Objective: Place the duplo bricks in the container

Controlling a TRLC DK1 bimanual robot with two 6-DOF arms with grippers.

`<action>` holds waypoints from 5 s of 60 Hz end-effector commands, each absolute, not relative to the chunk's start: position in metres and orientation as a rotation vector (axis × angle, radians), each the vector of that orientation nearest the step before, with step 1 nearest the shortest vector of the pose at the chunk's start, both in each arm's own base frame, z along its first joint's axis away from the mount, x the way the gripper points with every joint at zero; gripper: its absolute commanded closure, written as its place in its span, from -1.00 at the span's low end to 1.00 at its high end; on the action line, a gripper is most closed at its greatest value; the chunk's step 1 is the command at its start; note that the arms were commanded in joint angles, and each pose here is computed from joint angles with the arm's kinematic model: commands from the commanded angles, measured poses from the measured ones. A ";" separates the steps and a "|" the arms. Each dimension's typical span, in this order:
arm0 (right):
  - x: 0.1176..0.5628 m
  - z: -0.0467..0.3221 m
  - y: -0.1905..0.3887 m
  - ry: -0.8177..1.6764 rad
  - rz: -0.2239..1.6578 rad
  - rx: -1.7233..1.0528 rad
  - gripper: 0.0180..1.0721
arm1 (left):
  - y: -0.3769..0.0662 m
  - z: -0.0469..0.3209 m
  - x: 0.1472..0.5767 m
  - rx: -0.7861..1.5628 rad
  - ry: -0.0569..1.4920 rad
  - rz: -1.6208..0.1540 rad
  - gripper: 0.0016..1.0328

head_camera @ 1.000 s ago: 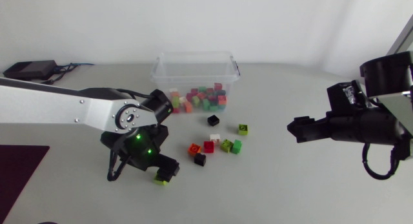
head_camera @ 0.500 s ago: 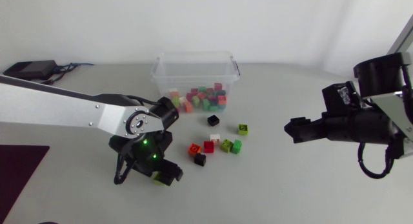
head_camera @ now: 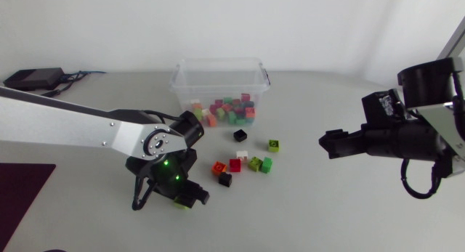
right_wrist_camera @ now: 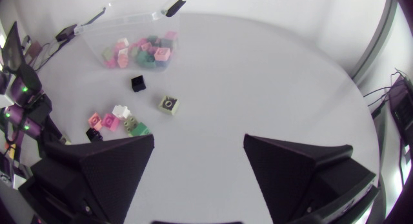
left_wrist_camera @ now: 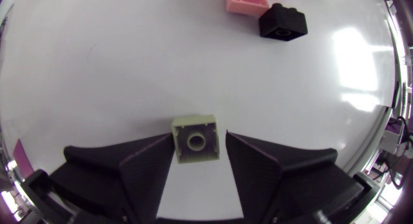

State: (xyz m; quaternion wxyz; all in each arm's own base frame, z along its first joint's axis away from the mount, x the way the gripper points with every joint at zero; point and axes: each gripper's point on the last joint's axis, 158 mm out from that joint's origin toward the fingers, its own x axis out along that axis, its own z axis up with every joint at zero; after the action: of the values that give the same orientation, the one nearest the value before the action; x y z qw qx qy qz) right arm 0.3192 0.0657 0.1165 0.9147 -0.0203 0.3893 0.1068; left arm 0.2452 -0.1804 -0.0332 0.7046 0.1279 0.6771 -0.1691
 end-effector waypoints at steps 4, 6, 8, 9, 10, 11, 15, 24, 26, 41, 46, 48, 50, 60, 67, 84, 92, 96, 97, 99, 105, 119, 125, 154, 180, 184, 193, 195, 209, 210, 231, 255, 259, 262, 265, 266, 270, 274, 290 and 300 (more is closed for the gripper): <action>0.319 0.110 0.070 0.795 0.231 -0.060 -0.90 | -0.176 -0.043 0.239 0.262 1.525 -0.349 0.29; 0.321 0.111 0.071 0.781 0.231 -0.064 -0.90 | -0.176 -0.043 0.238 0.261 1.517 -0.354 0.33; 0.324 0.111 0.068 0.769 0.218 -0.077 -0.90 | -0.177 -0.043 0.237 0.266 1.514 -0.358 0.35; 0.325 0.112 0.068 0.767 0.221 -0.085 -0.91 | -0.177 -0.043 0.237 0.269 1.514 -0.360 0.36; 0.325 0.111 0.069 0.768 0.223 -0.087 -0.91 | -0.177 -0.043 0.237 0.270 1.513 -0.359 0.36; 0.325 0.107 0.073 0.781 0.243 -0.099 -0.91 | -0.177 -0.042 0.236 0.274 1.509 -0.364 0.37; 0.331 0.100 0.081 0.809 0.269 -0.123 -0.90 | -0.177 -0.033 0.238 0.270 1.482 -0.374 0.38; 0.358 0.092 0.100 0.816 0.453 -0.360 -0.91 | -0.180 0.000 0.246 0.281 1.388 -0.430 0.38; 0.365 0.088 0.100 0.828 0.466 -0.379 -0.91 | -0.180 0.012 0.250 0.282 1.351 -0.447 0.38; 0.383 0.044 0.110 0.985 0.655 -0.542 -0.91 | -0.172 0.077 0.290 0.253 1.157 -0.445 0.38; 0.383 0.035 0.120 1.006 0.752 -0.552 -0.91 | -0.173 0.099 0.304 0.246 1.090 -0.451 0.37; 0.385 0.032 0.122 1.006 0.775 -0.570 -0.91 | -0.173 0.105 0.307 0.243 1.071 -0.452 0.37; 0.387 0.028 0.123 1.012 0.792 -0.587 -0.91 | -0.174 0.120 0.316 0.236 1.031 -0.452 0.37; 0.395 0.014 0.131 1.041 0.887 -0.658 -0.91 | -0.181 0.168 0.345 0.212 0.882 -0.460 0.37; 0.402 0.002 0.136 1.048 0.942 -0.706 -0.91 | -0.183 0.194 0.369 0.186 0.781 -0.450 0.37; 0.416 -0.023 0.149 1.065 1.033 -0.779 -0.91 | -0.187 0.207 0.420 0.126 0.660 -0.425 0.37; 0.420 -0.028 0.156 1.059 1.053 -0.806 -0.82 | -0.190 0.208 0.441 0.102 0.625 -0.418 0.35; 0.424 -0.031 0.157 1.058 1.051 -0.812 -0.75 | -0.189 0.206 0.452 0.086 0.617 -0.410 0.34; 0.424 -0.032 0.157 1.058 1.051 -0.814 -0.74 | -0.189 0.207 0.453 0.085 0.614 -0.410 0.34; 0.427 -0.035 0.156 1.065 1.043 -0.823 -0.66 | -0.190 0.207 0.459 0.077 0.607 -0.405 0.34; 0.427 -0.039 0.156 1.066 1.057 -0.834 -0.37 | -0.193 0.205 0.469 0.071 0.590 -0.404 0.33; 0.430 -0.046 0.152 1.081 1.061 -0.830 0.21 | -0.195 0.194 0.491 0.046 0.590 -0.386 0.30; 0.427 -0.042 0.154 1.099 1.089 -0.795 0.44 | -0.195 0.192 0.500 0.038 0.590 -0.378 0.19; 0.411 0.074 0.158 0.955 1.053 -0.748 0.45 | -0.188 0.218 0.489 0.029 0.538 -0.374 -0.82; 0.443 0.166 0.209 0.734 0.976 -0.608 0.45 | -0.189 0.130 0.394 0.326 0.787 -0.597 -0.81; 0.452 0.172 0.216 0.714 0.965 -0.592 0.44 | -0.191 0.108 0.377 0.392 0.836 -0.644 -0.81; 0.477 0.188 0.229 0.669 0.924 -0.535 0.44 | -0.196 0.073 0.350 0.500 0.894 -0.729 -0.81; 0.483 0.189 0.233 0.667 0.920 -0.524 0.44 | -0.198 0.065 0.345 0.514 0.910 -0.744 -0.81; 0.511 0.190 0.251 0.644 0.891 -0.470 0.44 | -0.198 0.023 0.337 0.563 1.010 -0.784 -0.80; 0.512 0.190 0.251 0.644 0.890 -0.467 0.44 | -0.198 0.022 0.337 0.564 1.013 -0.785 -0.80; 0.542 0.184 0.258 0.632 0.855 -0.410 0.44 | -0.202 -0.009 0.339 0.599 1.075 -0.818 -0.77; 0.569 0.173 0.268 0.659 0.797 -0.349 -0.93 | -0.217 -0.030 0.355 0.583 1.062 -0.820 -0.68; 0.563 0.180 0.267 0.656 0.799 -0.352 -0.93 | -0.220 -0.032 0.355 0.578 1.059 -0.826 -0.63; 0.560 0.183 0.266 0.656 0.801 -0.355 -0.93 | -0.222 -0.032 0.357 0.575 1.051 -0.828 -0.63; 0.554 0.186 0.263 0.657 0.800 -0.357 -0.93 | -0.224 -0.033 0.359 0.571 1.046 -0.828 -0.59; 0.553 0.187 0.262 0.658 0.801 -0.357 -0.93 | -0.225 -0.033 0.361 0.569 1.044 -0.827 -0.55; 0.545 0.188 0.256 0.666 0.802 -0.361 -0.93 | -0.227 -0.037 0.363 0.566 1.043 -0.826 -0.45; 0.534 0.190 0.250 0.665 0.804 -0.370 -0.93 | -0.229 -0.041 0.364 0.568 1.047 -0.829 -0.31; 0.459 0.179 0.220 0.704 0.834 -0.444 -0.93 | -0.230 -0.047 0.367 0.540 1.056 -0.840 0.51; 0.404 0.145 0.197 0.783 0.873 -0.505 -0.93 | -0.222 -0.026 0.370 0.518 1.039 -0.828 0.58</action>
State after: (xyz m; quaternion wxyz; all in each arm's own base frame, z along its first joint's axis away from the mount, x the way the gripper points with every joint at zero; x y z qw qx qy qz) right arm 0.4266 0.2114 0.1683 0.8196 -0.2174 0.3451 0.4024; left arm 0.3650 -0.2261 -0.0399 0.7487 0.2491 0.4787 -0.3849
